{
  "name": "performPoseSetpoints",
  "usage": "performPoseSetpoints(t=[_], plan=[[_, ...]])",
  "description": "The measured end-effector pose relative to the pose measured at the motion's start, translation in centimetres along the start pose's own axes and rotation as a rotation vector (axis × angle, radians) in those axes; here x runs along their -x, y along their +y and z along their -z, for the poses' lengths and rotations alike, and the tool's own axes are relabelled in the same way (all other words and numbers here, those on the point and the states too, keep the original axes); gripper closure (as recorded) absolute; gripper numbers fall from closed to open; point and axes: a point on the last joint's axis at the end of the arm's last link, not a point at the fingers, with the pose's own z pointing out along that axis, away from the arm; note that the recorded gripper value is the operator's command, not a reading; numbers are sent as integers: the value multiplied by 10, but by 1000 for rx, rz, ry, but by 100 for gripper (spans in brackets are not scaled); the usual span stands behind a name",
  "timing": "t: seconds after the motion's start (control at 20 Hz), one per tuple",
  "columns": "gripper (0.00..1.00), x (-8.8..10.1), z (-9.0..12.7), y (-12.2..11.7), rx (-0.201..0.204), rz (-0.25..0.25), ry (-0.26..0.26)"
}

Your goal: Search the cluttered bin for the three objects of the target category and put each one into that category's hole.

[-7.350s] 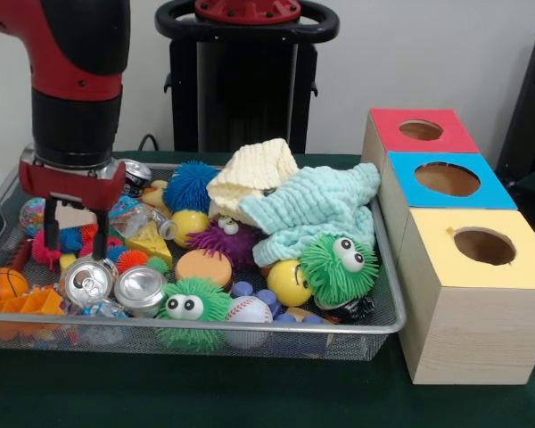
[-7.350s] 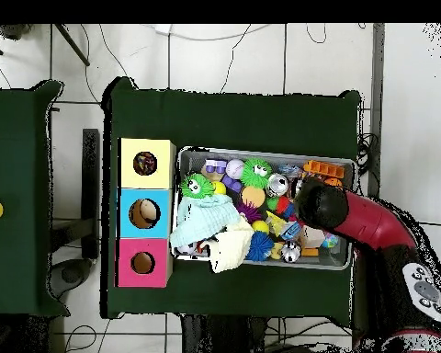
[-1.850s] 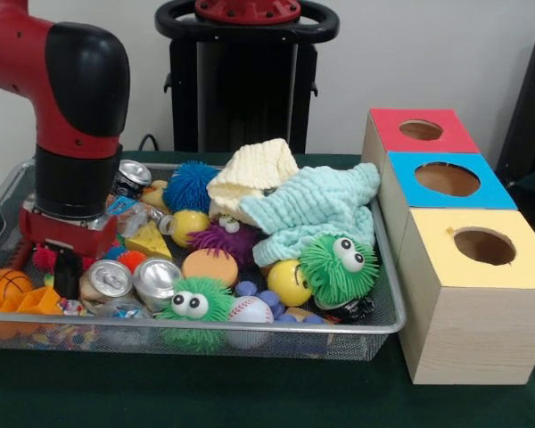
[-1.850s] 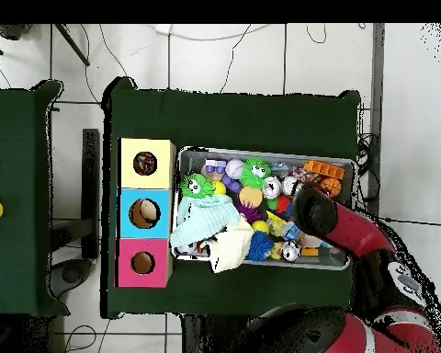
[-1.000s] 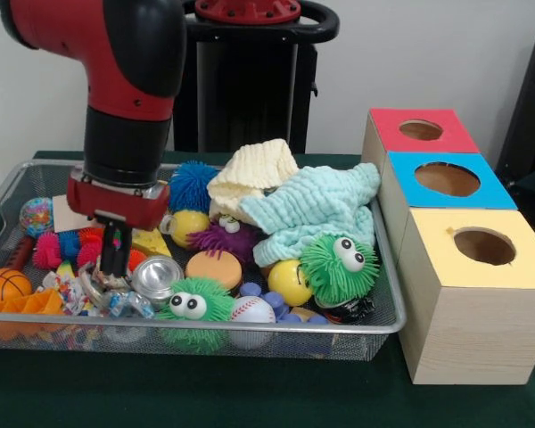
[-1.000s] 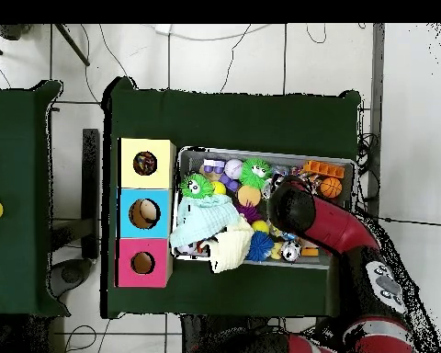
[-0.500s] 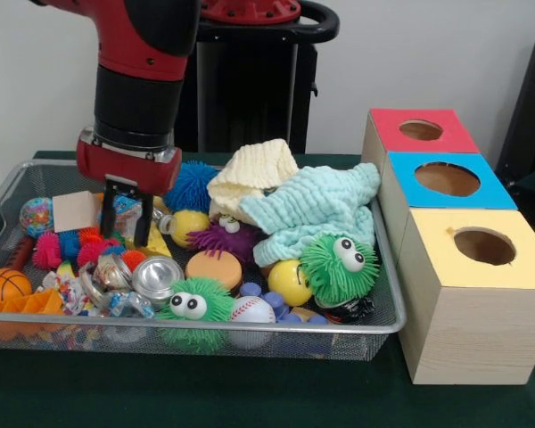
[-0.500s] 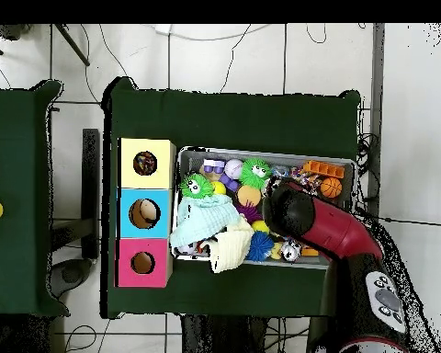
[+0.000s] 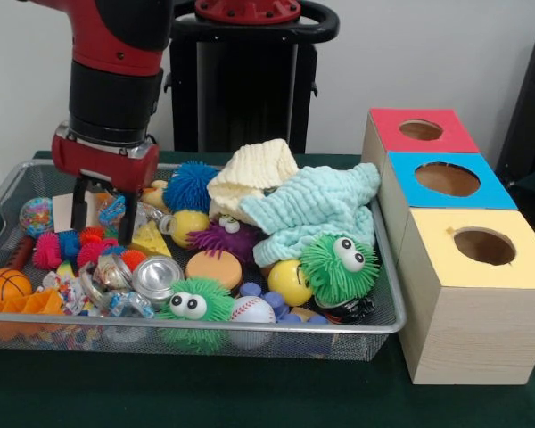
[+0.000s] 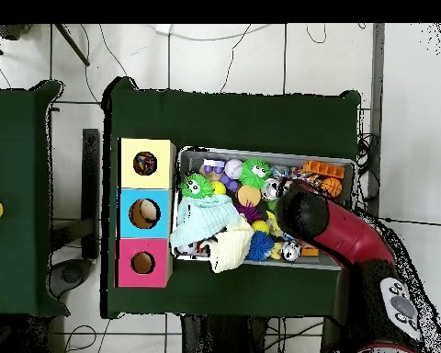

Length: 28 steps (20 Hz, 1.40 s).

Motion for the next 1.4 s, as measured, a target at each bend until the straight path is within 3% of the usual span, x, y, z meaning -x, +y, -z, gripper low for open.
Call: performPoseSetpoints(t=[0.6, 0.85, 0.95, 1.15, 1.2, 1.4], plan=[[0, -4, -14, -10, 12, -133, 36], [0, -11, -29, -18, 7, -244, 69], [0, -17, -36, -25, -4, -303, 87], [0, -27, -44, -37, -28, -359, 109], [0, -32, -48, -47, -50, -388, 118], [0, -42, -55, -62, -83, -415, 135]])
